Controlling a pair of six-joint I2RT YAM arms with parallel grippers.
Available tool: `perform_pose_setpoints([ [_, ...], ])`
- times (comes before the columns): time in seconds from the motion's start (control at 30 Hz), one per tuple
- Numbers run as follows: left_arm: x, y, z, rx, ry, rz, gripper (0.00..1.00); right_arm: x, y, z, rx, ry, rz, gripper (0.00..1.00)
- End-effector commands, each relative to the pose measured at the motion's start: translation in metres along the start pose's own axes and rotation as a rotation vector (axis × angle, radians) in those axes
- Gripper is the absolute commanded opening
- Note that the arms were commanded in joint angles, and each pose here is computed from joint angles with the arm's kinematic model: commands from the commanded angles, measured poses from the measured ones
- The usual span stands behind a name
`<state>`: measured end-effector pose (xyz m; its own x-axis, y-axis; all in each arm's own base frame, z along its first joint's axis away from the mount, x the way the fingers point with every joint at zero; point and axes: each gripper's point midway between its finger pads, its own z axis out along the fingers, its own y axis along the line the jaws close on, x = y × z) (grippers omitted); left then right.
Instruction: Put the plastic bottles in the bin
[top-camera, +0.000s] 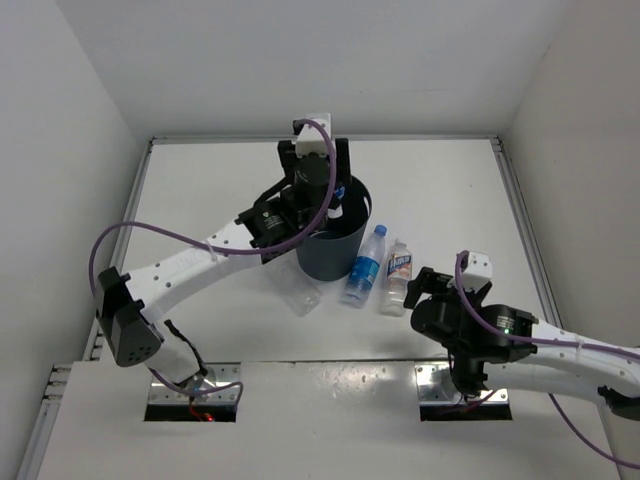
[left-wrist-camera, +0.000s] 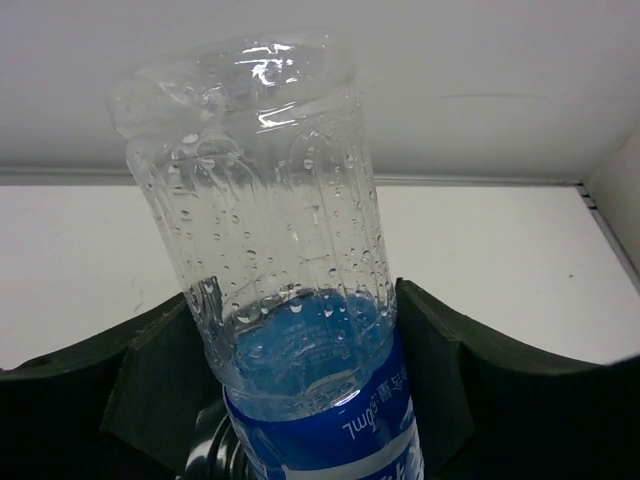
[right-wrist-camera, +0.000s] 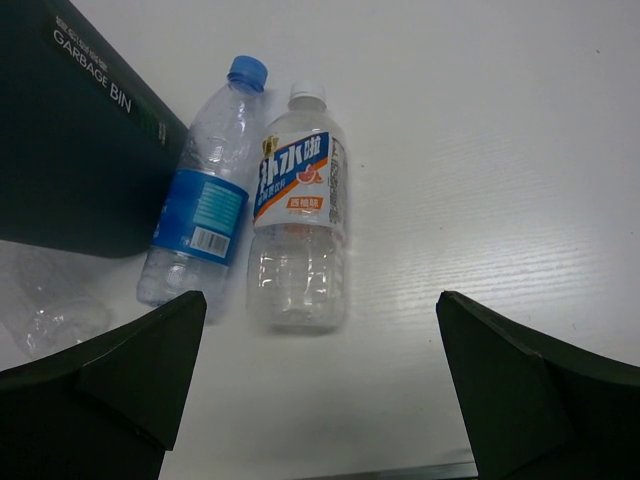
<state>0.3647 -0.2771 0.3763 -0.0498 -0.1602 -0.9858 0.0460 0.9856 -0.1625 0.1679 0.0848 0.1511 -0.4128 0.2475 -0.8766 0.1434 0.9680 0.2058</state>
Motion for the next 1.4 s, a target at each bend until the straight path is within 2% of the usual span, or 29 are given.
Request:
perform_pose_setpoints([
  [0.0,-0.001,0.003,-0.001,-0.037,-0.027,-0.007,0.77,-0.005,-0.001,0.001,0.003,-0.038,0.012,1.0],
  [0.1,0.011,0.008,0.001,-0.069,-0.007,0.002,0.85,-0.005,-0.001,0.001,0.003,-0.038,0.012,1.0],
  [0.17,0.013,0.012,0.0,-0.096,-0.003,-0.027,1.0,-0.005,-0.001,0.001,0.003,-0.038,0.012,1.0],
  [0.33,-0.006,0.021,-0.012,-0.083,-0.021,-0.056,1.0,-0.003,0.002,-0.001,-0.013,-0.034,0.005,1.0],
  [0.43,-0.018,0.039,-0.024,-0.122,-0.035,-0.085,1.0,-0.003,0.003,-0.002,-0.021,-0.032,0.001,1.0],
  [0.53,-0.009,0.068,-0.026,-0.162,-0.007,-0.151,1.0,-0.003,0.003,-0.002,-0.021,-0.032,0.001,1.0],
  [0.63,0.01,0.086,-0.041,-0.121,0.059,-0.269,1.0,-0.003,0.003,-0.002,-0.022,-0.032,0.01,1.0],
  [0.67,0.03,0.094,-0.044,-0.127,0.094,-0.275,1.0,-0.002,0.005,-0.002,-0.031,-0.03,0.006,1.0],
  [0.7,0.03,0.097,-0.056,-0.101,0.109,-0.356,1.0,-0.002,0.005,-0.002,-0.031,-0.03,0.006,1.0],
  [0.77,0.043,0.102,-0.066,-0.086,0.133,-0.41,1.0,-0.003,0.003,-0.002,-0.021,-0.038,0.018,1.0],
  [0.8,0.063,0.11,-0.07,-0.11,0.164,-0.445,1.0,-0.002,0.002,-0.003,-0.025,-0.035,0.006,1.0],
  [0.9,0.082,0.127,-0.082,-0.13,0.196,-0.54,1.0,-0.001,0.004,-0.004,-0.033,-0.033,0.002,1.0],
  [1.03,0.125,0.138,-0.088,-0.163,0.275,-0.65,1.0,0.0,0.008,-0.005,-0.055,-0.029,0.002,1.0],
  [1.17,0.146,0.139,-0.088,-0.171,0.336,-0.676,1.0,0.0,0.008,-0.005,-0.055,-0.029,0.002,1.0],
  [1.37,0.155,0.132,-0.086,-0.157,0.385,-0.657,1.0,0.002,0.011,-0.007,-0.074,-0.025,-0.016,1.0],
])
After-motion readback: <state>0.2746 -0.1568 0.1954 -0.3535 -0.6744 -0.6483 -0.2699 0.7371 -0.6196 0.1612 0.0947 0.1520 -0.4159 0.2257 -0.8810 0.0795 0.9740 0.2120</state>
